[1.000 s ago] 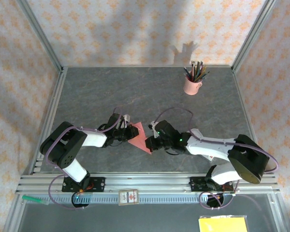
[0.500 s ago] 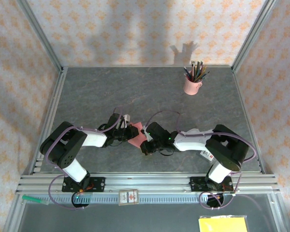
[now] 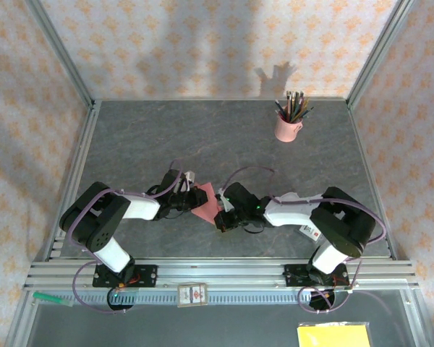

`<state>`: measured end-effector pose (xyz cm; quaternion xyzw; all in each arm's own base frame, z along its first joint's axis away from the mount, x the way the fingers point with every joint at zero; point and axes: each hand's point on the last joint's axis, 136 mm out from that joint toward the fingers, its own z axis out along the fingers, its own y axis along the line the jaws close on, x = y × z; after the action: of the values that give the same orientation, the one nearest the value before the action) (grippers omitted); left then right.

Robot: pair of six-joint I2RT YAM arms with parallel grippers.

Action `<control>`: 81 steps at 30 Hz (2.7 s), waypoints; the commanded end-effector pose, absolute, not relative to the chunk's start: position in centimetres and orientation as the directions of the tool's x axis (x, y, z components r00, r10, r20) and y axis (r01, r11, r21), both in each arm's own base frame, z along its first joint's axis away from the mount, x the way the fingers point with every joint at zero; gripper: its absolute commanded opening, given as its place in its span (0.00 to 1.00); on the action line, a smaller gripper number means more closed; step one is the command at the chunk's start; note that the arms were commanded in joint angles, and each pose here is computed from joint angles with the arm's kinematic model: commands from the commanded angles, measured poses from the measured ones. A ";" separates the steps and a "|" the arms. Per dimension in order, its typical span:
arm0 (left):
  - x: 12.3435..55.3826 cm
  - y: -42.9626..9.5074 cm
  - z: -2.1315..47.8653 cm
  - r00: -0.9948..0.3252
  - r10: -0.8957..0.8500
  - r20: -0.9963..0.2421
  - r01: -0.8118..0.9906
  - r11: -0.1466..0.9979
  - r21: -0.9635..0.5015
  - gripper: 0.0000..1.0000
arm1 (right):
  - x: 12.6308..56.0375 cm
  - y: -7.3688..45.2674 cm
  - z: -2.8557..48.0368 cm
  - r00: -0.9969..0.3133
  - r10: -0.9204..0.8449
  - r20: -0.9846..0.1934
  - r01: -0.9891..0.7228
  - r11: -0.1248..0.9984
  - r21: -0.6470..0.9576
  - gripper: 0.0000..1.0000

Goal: Fold a paper plane with a square sheet of paper (pick it up from the middle)
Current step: Fourth fold the wing at the center of the table.

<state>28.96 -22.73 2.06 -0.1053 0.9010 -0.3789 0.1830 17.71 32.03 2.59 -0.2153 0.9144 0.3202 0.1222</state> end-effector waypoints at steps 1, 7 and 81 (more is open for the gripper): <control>27.6 -20.0 -1.8 -0.919 -0.335 -0.205 -0.149 0.780 -0.608 0.19 | 17.4 31.4 2.4 -0.881 -0.313 -0.354 -0.466 0.704 0.536 0.04; 27.6 -20.0 -1.8 -0.919 -0.335 -0.209 -0.147 0.781 -0.607 0.19 | 16.7 30.4 1.2 -0.896 -0.307 -0.320 -0.438 0.723 0.535 0.04; 27.7 -19.9 -2.6 -0.929 -0.313 -0.195 -0.150 0.803 -0.577 0.19 | 20.7 33.7 1.1 -0.883 -0.327 -0.335 -0.464 0.713 0.525 0.00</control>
<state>29.39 -23.09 1.96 -0.0972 0.9046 -0.3750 0.1778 21.36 34.83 2.24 -0.2099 0.9123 0.3287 0.1250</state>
